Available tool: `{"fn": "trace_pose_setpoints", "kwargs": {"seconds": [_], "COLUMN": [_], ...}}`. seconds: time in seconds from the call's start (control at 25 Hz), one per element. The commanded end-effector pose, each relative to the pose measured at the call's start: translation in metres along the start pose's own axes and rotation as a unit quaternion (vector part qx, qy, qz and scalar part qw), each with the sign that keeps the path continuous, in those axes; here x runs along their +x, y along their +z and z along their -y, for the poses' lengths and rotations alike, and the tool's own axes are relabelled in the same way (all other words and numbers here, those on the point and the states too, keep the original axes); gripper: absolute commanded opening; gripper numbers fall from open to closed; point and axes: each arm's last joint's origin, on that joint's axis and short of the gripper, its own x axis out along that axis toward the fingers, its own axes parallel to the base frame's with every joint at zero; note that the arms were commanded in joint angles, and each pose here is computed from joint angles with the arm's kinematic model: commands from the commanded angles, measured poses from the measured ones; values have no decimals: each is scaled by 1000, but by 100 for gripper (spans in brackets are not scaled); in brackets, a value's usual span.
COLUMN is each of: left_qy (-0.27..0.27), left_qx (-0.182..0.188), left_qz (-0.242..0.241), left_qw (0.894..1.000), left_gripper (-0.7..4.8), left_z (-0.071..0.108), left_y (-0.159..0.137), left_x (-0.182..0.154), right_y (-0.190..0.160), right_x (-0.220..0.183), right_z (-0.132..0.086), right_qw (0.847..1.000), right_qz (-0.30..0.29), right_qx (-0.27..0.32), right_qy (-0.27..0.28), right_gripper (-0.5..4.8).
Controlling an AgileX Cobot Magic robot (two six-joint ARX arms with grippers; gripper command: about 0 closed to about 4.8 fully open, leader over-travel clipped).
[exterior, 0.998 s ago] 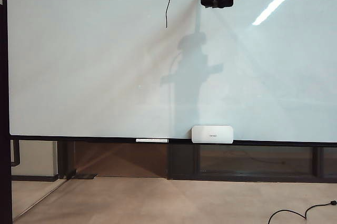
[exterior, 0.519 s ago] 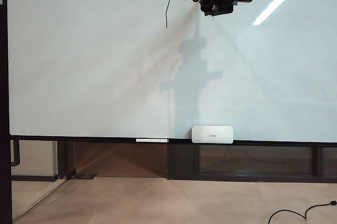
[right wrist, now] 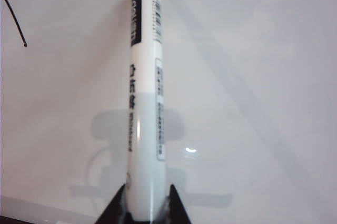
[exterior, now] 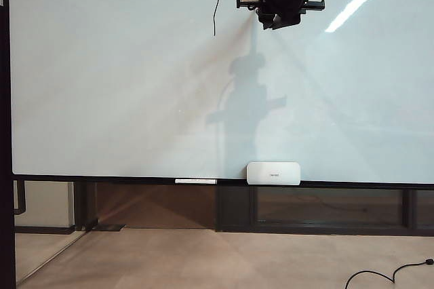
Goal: Reach to the right to find the marker pen, pick it up, and write the number 12 on the whiteboard.
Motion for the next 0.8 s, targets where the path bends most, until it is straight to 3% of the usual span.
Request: {"fn": "trace_pose_setpoints", "kwargs": {"seconds": [0.04, 0.8], "left_qy": [1, 2], "left_qx": [3, 5], "left_qz": [10, 12], "left_qw": [1000, 1000], "left_gripper": [-5, -5], "left_z": [-1, -1], "left_y": [3, 4], "left_x": [-1, -1], "right_y": [4, 7], "right_x": [-2, -2], "right_z": [0, -6], "right_qw": [1000, 997], "right_qz": [9, 27], "right_qx": [4, 6], "right_qy": [1, 68], "right_gripper": [-2, -2]}}
